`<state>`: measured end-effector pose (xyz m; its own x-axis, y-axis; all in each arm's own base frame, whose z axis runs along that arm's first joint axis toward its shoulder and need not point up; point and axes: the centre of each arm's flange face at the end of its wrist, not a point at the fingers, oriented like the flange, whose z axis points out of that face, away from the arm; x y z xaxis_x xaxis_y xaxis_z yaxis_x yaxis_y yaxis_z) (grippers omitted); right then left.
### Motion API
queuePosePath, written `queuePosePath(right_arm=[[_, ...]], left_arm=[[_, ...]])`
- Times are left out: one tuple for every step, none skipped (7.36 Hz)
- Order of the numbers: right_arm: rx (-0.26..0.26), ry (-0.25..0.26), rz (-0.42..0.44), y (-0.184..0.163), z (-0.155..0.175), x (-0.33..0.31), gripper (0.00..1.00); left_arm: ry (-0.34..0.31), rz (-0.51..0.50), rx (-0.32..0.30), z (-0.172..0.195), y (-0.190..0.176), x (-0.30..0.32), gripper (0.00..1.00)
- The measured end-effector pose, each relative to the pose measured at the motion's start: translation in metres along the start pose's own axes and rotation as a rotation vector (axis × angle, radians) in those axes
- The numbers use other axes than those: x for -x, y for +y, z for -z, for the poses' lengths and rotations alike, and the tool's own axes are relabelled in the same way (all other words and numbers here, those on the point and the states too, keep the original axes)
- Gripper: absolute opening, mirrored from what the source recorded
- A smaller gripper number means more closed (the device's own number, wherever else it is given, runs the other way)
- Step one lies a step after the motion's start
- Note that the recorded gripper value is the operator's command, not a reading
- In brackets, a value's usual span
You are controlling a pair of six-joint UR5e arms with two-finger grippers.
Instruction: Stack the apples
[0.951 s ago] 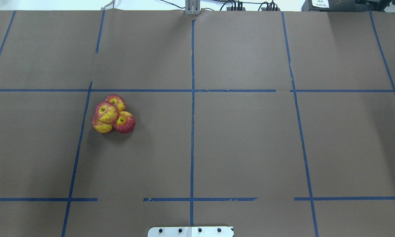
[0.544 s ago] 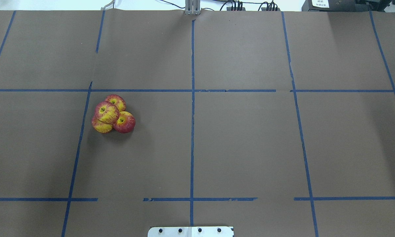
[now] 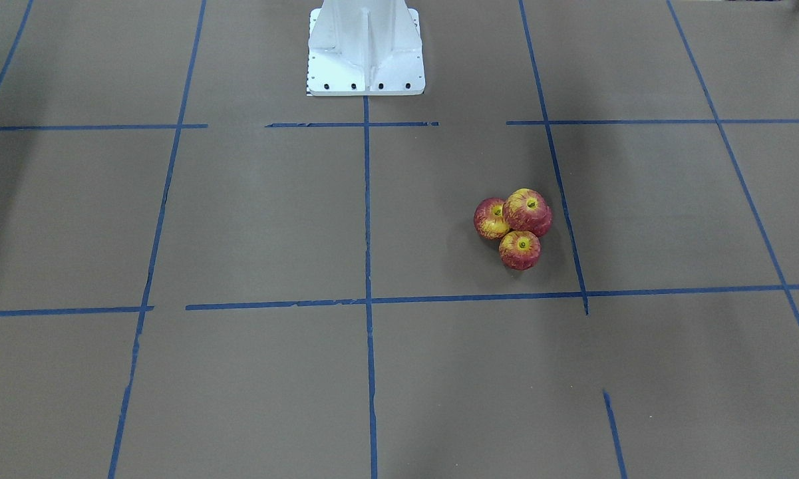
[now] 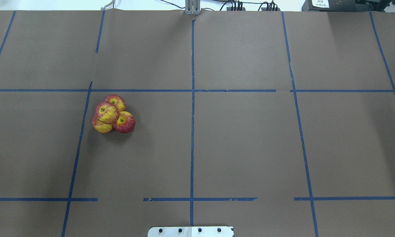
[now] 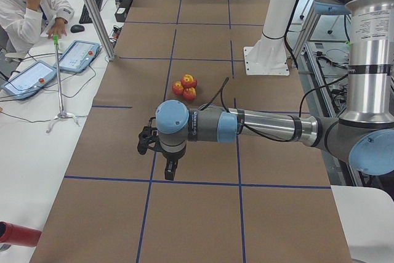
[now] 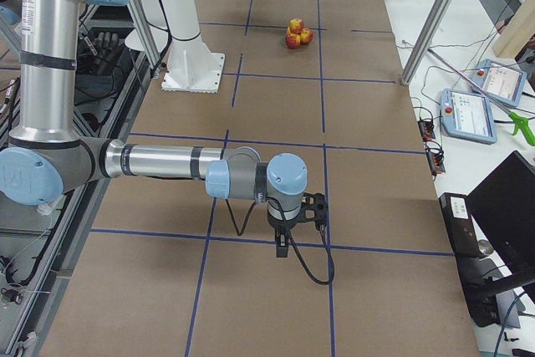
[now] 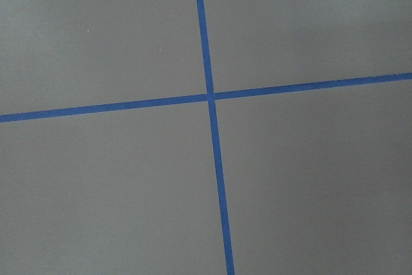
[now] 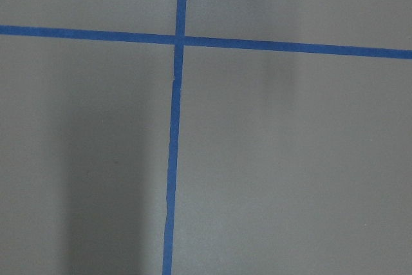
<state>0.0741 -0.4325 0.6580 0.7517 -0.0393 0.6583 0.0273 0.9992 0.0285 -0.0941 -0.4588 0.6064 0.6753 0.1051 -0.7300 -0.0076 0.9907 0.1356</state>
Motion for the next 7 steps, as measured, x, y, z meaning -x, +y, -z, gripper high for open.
queuePosePath(right_arm=[[0.000,0.000,0.000,0.000,0.000,0.000,1.00],[0.000,0.000,0.000,0.000,0.000,0.000,1.00],[0.000,0.000,0.000,0.000,0.000,0.000,1.00],[0.000,0.000,0.000,0.000,0.000,0.000,1.00],[0.000,0.000,0.000,0.000,0.000,0.000,1.00],[0.000,0.000,0.000,0.000,0.000,0.000,1.00],[0.000,0.000,0.000,0.000,0.000,0.000,1.00]], left_arm=[[-0.001,0.006,0.008,-0.004,0.001,0.003,1.00],[0.002,0.010,0.017,-0.008,0.002,0.004,1.00],[0.006,0.015,0.023,-0.011,0.004,0.005,1.00],[0.010,0.020,0.028,-0.013,0.004,0.007,1.00],[0.012,0.023,0.030,-0.015,0.004,0.008,1.00],[0.012,0.023,0.029,-0.015,0.002,0.007,1.00],[0.013,0.021,0.028,-0.015,0.001,0.007,1.00]])
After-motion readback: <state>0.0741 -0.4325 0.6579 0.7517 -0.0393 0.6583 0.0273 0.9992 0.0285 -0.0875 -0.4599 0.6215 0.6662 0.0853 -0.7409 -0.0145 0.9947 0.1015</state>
